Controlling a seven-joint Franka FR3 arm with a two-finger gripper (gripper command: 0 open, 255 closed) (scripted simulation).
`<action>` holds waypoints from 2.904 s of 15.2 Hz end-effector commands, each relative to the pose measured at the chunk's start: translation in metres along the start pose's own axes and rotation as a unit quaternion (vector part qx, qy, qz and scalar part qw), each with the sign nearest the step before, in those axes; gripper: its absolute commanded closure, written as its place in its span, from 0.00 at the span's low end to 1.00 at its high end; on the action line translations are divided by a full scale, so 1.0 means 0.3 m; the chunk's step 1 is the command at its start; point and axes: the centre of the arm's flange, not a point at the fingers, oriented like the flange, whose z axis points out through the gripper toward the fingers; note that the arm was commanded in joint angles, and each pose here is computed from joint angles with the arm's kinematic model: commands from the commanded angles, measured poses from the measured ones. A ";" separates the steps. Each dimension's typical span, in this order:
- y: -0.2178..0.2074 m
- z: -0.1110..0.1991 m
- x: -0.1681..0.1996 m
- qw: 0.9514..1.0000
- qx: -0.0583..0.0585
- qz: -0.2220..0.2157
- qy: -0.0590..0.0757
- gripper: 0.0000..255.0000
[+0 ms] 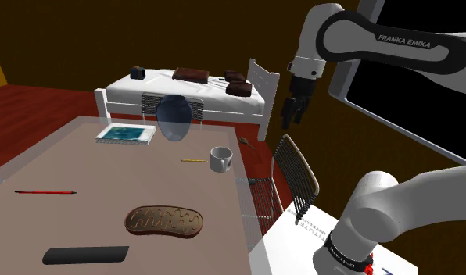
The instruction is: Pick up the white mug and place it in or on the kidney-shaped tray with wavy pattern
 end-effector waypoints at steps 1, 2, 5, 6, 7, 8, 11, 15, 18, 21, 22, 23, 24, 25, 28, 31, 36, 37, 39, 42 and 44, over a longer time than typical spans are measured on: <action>0.000 0.000 0.000 1.000 0.000 0.000 0.000 0.00; 0.004 0.030 0.030 1.000 0.000 0.001 0.002 0.00; 0.018 0.118 0.121 1.000 0.002 0.003 0.008 0.00; 0.022 0.148 0.152 1.000 0.002 0.003 0.010 0.00; 0.027 0.177 0.183 1.000 0.003 0.004 0.012 0.00; 0.031 0.206 0.213 1.000 0.003 0.005 0.014 0.00; 0.045 0.292 0.306 1.000 0.005 0.007 0.020 0.00; 0.063 0.406 0.432 1.000 0.007 0.010 0.028 0.00; 0.077 0.490 0.527 0.999 0.008 0.012 0.034 0.00; 0.091 0.572 0.624 0.999 0.010 0.014 0.040 0.00; 0.096 0.600 0.656 0.999 0.010 0.014 0.042 0.00; 0.100 0.627 0.688 0.999 0.011 0.015 0.044 0.00; 0.105 0.654 0.721 0.999 0.011 0.016 0.045 0.00; 0.110 0.681 0.753 0.999 0.012 0.016 0.047 0.00; 0.124 0.761 0.851 0.998 0.013 0.018 0.053 0.00; 0.123 0.813 0.857 0.998 0.013 0.018 0.053 0.00; 0.121 0.893 0.865 0.998 0.013 0.018 0.053 0.00; 0.121 0.893 0.865 0.998 0.013 0.018 0.053 0.00; 0.121 0.893 0.865 0.998 0.013 0.018 0.053 0.00; 0.121 0.893 0.865 0.998 0.013 0.018 0.053 0.00; 0.121 0.893 0.865 0.998 0.013 0.018 0.053 0.00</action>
